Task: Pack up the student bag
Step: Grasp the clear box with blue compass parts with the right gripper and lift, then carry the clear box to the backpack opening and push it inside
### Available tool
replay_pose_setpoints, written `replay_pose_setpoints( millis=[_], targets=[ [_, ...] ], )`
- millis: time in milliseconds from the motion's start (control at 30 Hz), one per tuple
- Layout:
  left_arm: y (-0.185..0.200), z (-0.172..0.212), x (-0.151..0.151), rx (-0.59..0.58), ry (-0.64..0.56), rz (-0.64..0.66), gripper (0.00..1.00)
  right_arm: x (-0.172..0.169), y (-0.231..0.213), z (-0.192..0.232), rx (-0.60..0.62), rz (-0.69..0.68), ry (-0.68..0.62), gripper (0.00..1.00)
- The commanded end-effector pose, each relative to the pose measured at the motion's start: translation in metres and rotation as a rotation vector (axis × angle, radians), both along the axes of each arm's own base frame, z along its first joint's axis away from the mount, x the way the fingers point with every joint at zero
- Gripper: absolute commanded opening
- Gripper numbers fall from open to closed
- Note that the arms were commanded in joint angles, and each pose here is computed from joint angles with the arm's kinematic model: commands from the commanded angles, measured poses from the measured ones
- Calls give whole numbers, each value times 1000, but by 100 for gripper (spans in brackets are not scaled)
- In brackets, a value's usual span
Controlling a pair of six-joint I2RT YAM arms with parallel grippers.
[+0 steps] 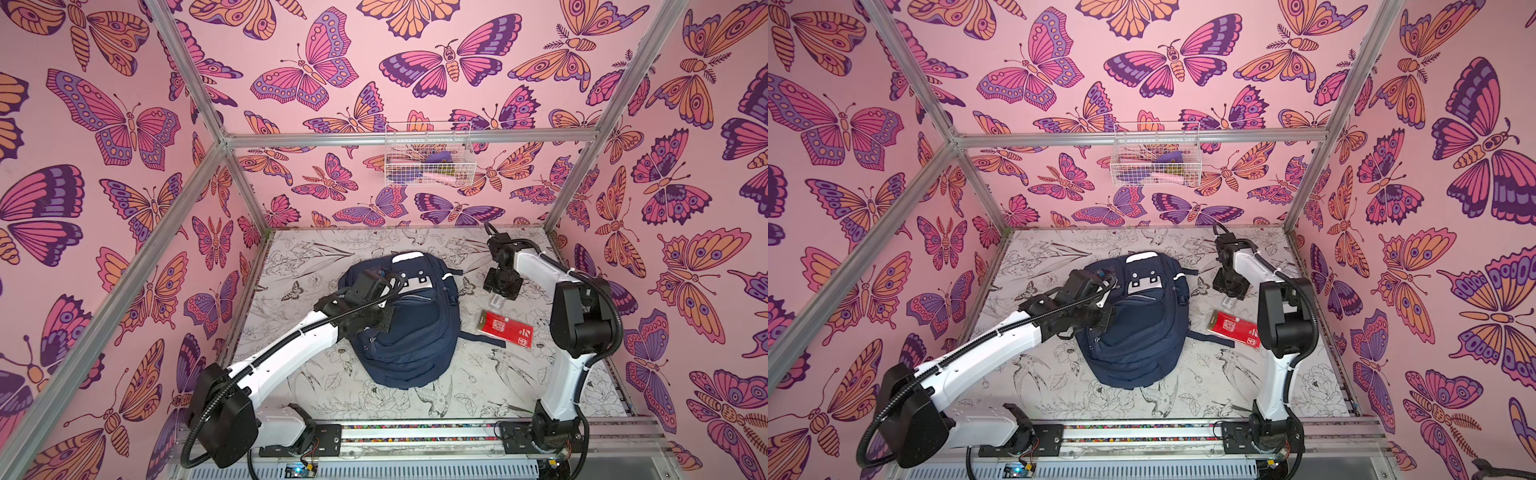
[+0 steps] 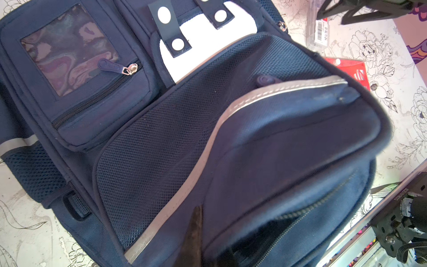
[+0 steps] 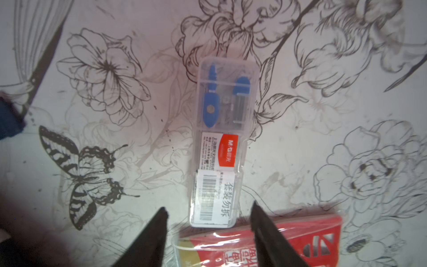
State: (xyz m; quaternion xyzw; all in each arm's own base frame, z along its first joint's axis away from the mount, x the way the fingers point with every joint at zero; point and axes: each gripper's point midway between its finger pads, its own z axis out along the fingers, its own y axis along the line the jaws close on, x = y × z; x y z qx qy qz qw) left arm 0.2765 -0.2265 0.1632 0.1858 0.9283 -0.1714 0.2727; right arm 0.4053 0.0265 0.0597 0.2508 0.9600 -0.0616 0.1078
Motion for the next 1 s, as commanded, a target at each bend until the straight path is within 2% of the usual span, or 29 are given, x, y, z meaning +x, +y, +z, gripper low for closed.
replay_pose_setpoints(
  millis=[0,100,267,467,533,600,700,867,967],
  targets=[
    [1,7,10,-36,-26,42,0,-3,-10,0,-65,16,41,72],
    [2,8,10,-34,-34,44,0,-1,0,-19,6,5,52,75],
    [4,7,10,-26,-36,46,0,3,3,-42,70,-27,54,73],
    [3,4,10,-24,-29,44,0,-2,3,-58,82,-34,78,57],
    [3,4,10,-24,-27,44,0,-5,2,-58,81,-33,76,45],
    [4,4,10,-24,-26,46,0,-6,3,-53,82,-26,62,34],
    [3,4,11,-25,-26,46,0,-8,2,-35,76,-1,27,25],
    [3,3,10,-28,-22,46,0,-23,15,6,86,83,-39,17],
    [0,4,9,-37,-14,39,0,-47,46,39,88,192,-91,15]
  ],
)
